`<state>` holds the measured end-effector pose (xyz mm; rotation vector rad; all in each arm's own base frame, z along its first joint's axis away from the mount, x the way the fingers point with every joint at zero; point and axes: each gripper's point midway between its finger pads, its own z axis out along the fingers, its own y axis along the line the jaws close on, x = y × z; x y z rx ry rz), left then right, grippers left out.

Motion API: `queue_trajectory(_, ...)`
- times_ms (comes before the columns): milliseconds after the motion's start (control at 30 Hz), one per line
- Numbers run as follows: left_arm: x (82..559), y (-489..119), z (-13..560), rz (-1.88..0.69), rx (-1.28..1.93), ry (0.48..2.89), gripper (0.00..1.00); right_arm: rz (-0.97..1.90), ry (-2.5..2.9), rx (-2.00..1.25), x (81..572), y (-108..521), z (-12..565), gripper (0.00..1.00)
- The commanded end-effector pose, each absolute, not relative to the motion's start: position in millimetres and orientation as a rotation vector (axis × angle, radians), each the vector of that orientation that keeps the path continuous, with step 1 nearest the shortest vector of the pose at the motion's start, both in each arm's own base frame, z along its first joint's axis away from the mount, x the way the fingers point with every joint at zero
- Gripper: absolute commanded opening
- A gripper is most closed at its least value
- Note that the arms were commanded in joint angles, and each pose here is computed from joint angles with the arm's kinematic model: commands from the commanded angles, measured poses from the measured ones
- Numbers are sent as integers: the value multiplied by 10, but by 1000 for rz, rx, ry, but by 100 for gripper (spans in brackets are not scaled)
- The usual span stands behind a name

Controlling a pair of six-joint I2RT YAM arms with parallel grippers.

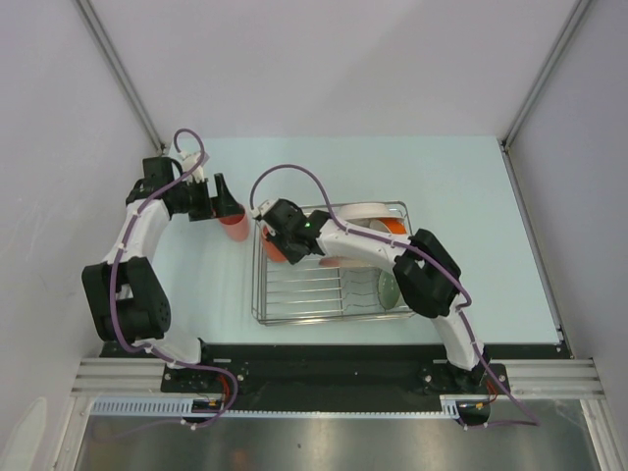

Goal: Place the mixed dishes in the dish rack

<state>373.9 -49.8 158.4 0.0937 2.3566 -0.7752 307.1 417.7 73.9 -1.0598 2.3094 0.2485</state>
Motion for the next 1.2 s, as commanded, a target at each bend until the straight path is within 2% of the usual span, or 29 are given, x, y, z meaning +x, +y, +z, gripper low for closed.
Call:
queue_trajectory(0,3807,-410,1621,-717,118,2325,100,209,2246,-1053,3141,4239,889,29)
queue_trajectory(200,3816,-406,1608,-721,112,2328,100,170,2242,-1037,3108,4107,930,46)
queue_trajectory(233,3816,-411,1611,-721,116,2328,99,168,2240,-1036,3111,4092,944,52)
queue_trajectory(333,3822,-404,1622,-714,114,2324,100,155,2235,-1029,3111,4051,980,57)
queue_trajectory(567,3866,-319,1553,-647,83,2343,100,181,2169,-1011,3030,4128,1370,62)
queue_trajectory(767,3925,-186,1466,-558,24,2367,100,243,2038,-1005,2865,4299,2088,65)
queue_trajectory(1167,4158,76,1182,-344,-109,2398,99,464,1878,-812,2655,4252,3284,61)
